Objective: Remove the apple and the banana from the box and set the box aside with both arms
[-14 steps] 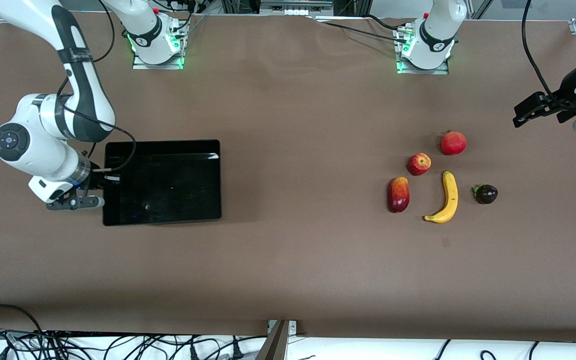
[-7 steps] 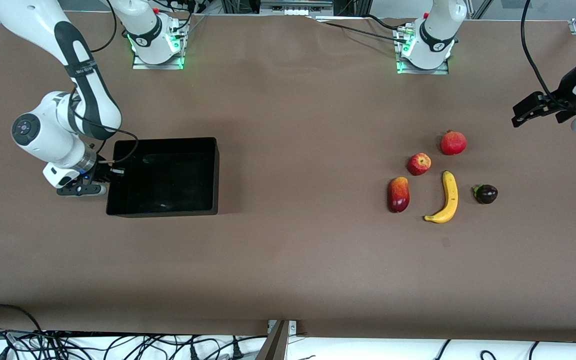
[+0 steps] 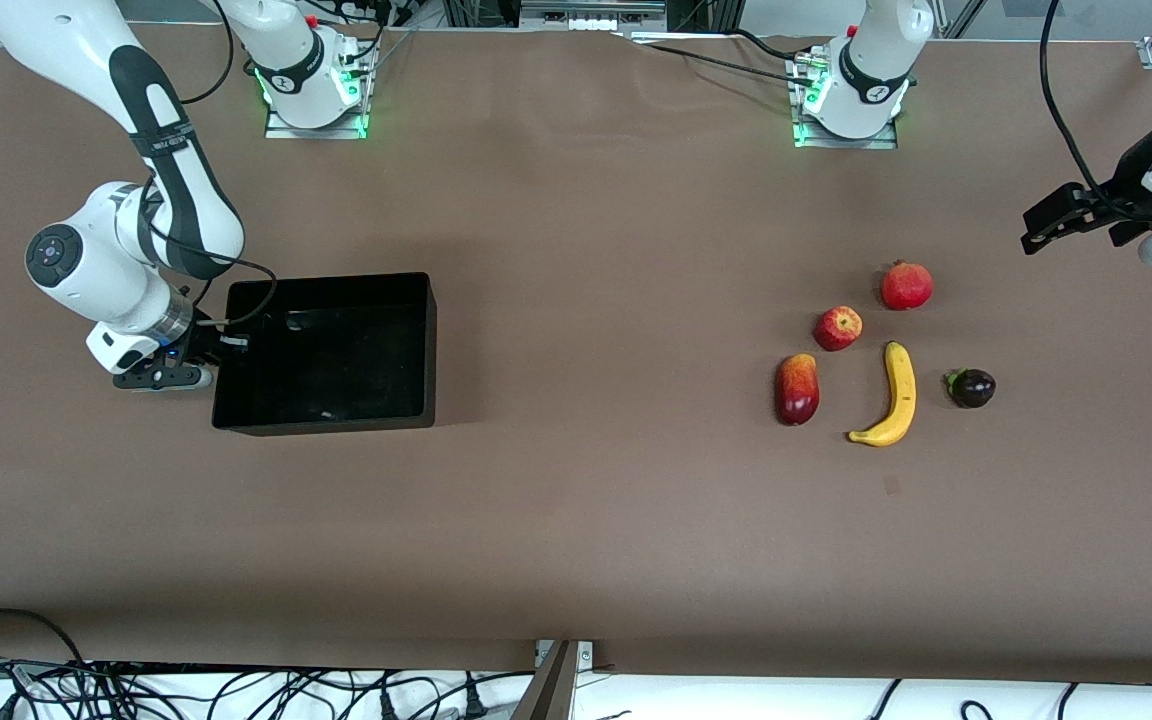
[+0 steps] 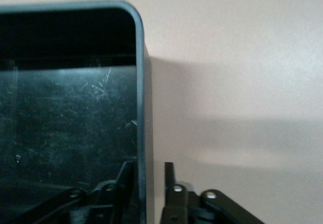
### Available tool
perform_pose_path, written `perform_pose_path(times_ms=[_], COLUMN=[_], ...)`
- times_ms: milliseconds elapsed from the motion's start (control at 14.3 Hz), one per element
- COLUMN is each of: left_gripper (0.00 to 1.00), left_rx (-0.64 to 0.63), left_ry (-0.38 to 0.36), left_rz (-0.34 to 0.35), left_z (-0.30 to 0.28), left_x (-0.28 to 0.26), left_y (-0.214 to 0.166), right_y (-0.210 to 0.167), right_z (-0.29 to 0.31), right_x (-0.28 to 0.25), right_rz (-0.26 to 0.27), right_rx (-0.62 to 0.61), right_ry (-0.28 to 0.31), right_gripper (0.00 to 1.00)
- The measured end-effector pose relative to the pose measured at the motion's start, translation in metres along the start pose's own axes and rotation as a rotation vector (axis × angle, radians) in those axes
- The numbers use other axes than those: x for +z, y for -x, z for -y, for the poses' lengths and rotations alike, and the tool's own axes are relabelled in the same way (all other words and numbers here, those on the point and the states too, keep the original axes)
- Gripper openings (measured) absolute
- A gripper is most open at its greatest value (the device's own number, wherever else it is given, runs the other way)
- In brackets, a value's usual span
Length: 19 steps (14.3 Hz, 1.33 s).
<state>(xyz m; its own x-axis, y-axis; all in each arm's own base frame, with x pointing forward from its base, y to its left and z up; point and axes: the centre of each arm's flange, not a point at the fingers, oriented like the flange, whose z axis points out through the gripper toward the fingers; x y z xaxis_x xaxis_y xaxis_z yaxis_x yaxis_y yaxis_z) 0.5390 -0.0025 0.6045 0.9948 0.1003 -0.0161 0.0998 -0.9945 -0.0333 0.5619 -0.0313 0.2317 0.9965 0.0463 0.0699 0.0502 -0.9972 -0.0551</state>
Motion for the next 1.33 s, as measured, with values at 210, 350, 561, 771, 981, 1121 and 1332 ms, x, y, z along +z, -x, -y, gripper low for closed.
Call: perform_pose_path(times_ms=[210, 350, 561, 771, 981, 1121, 1332], left_gripper=[1.0, 1.0, 1.0, 1.0, 1.0, 1.0, 1.0], left_rx=[0.008, 0.008, 0.007, 0.007, 0.007, 0.009, 0.014], left_ry=[-0.001, -0.001, -0.001, -0.002, -0.003, -0.004, -0.004], left_rz=[0.004, 0.006, 0.007, 0.011, 0.022, 0.033, 0.03], left_z=[-0.004, -0.004, -0.004, -0.004, -0.003, -0.004, -0.005], left_x=[-0.001, -0.001, -0.001, -0.001, 0.0, 0.0, -0.002], left_y=[0.001, 0.001, 0.001, 0.002, 0.003, 0.004, 0.005], right_y=[-0.024, -0.044, -0.061, -0.056, -0.035, -0.024, -0.021], right_z=[0.008, 0.016, 0.025, 0.034, 0.047, 0.047, 0.043], right_x=[-0.032, -0.071, -0.141, -0.211, -0.27, -0.3, -0.333], right_rz=[0.025, 0.055, 0.081, 0.092, 0.088, 0.083, 0.088], right_rx=[-0.017, -0.038, -0.094, -0.122, -0.133, -0.139, -0.146], right_ry=[-0.032, -0.063, -0.064, -0.038, -0.01, 0.004, 0.05], right_gripper=[0.68, 0.87, 1.0, 1.0, 1.0, 1.0, 1.0])
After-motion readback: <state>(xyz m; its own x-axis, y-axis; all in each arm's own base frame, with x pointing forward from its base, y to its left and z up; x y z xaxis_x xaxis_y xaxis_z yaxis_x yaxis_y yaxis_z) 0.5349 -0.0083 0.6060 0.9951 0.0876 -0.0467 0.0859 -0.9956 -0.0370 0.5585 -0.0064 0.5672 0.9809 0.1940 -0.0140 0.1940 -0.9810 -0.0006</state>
